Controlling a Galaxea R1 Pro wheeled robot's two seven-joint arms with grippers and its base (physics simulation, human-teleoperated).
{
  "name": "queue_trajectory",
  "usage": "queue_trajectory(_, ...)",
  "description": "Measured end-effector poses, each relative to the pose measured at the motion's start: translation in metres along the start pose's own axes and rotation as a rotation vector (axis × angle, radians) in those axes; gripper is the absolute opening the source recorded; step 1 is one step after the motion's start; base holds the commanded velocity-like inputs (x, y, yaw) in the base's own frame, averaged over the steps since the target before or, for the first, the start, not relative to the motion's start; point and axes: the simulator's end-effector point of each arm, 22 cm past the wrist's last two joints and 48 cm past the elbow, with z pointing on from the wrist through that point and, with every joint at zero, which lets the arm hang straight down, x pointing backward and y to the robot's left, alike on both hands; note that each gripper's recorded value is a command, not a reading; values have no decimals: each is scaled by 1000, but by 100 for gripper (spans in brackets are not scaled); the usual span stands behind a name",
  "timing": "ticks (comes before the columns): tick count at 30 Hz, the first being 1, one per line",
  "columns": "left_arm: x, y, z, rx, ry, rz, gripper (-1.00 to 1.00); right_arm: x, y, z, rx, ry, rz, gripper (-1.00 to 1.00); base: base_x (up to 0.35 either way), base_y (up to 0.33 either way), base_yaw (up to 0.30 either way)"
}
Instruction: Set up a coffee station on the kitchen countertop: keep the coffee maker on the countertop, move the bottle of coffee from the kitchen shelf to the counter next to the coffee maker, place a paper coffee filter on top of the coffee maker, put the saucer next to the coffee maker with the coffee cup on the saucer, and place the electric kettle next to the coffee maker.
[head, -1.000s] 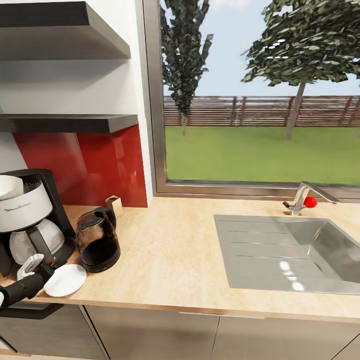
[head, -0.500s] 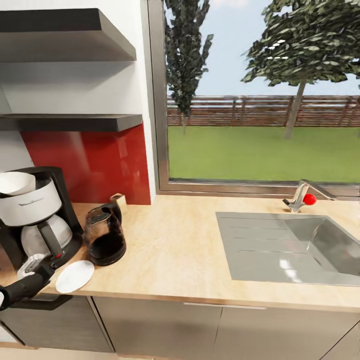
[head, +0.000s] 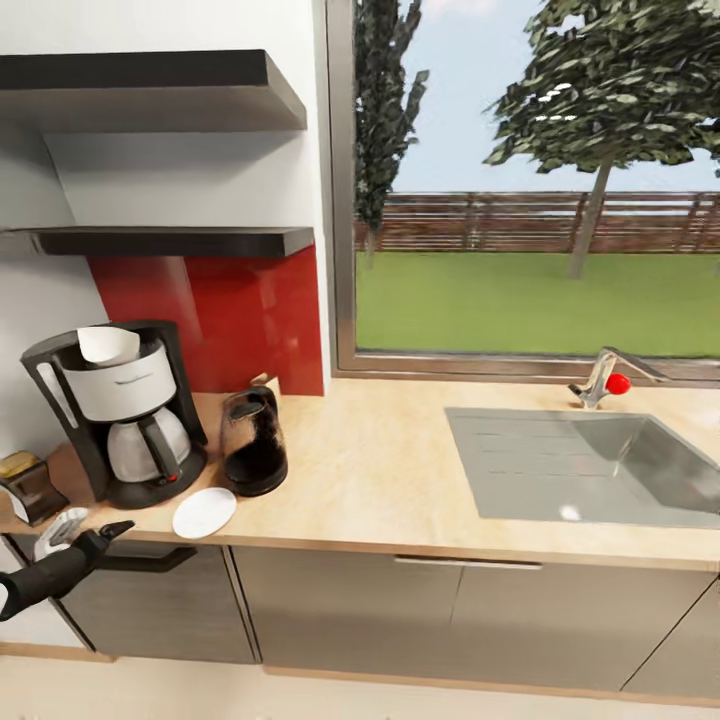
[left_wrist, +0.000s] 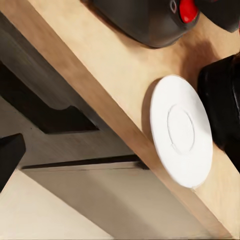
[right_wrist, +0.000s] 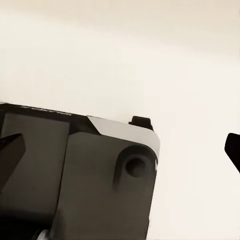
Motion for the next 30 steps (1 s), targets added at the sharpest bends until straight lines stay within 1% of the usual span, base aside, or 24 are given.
queue_trajectory(9, 1, 0, 0, 0, 2, 3, 100, 0, 0, 0, 0, 0, 0, 100, -223, 243, 0)
queue_trajectory(12, 6, 2, 2, 0, 12, -4, 100, 0, 0, 0, 0, 0, 0, 100, -171, 225, 0)
queue_trajectory(13, 11, 6, 3, -4, 24, -14, 100, 0, 0, 0, 0, -1, 0, 100, -120, 164, 0)
queue_trajectory(16, 43, 30, 7, -37, 86, -60, 100, 0, 0, 0, 0, 0, -1, 100, -45, 62, 0)
queue_trajectory(17, 64, 58, 6, -82, 94, -63, 100, 0, 0, 0, 0, 0, -3, 100, -7, 9, 0)
queue_trajectory(18, 70, 70, 3, -100, 86, -58, 100, 0, 0, 0, 1, 0, -3, 100, -4, 6, 0)
queue_trajectory(20, 82, 96, -5, -143, 69, -26, 100, 0, 0, 0, 1, 0, -3, 100, -2, 3, 0)
queue_trajectory(22, 94, 121, -14, -191, 58, 28, 100, 0, 0, 0, 2, 0, -3, 100, -1, 1, 0)
queue_trajectory(23, 100, 133, -19, -216, 53, 63, 100, 0, 0, 0, 2, 0, -3, 100, 0, 0, 0)
queue_trajectory(24, 103, 139, -22, -228, 50, 84, 100, 0, 0, 0, 2, 0, -3, 100, 0, 0, 0)
queue_trajectory(27, 121, 179, -39, -311, 44, 226, 100, 0, -1, 0, 4, 0, -3, 100, 0, 0, 0)
queue_trajectory(28, 124, 185, -42, -324, 44, 250, 100, 0, -1, 0, 4, -1, -3, 100, 0, 0, 0)
queue_trajectory(30, 139, 209, -51, -370, 57, 342, 100, 1, -5, 0, 9, -1, -2, 100, 0, 0, 0)
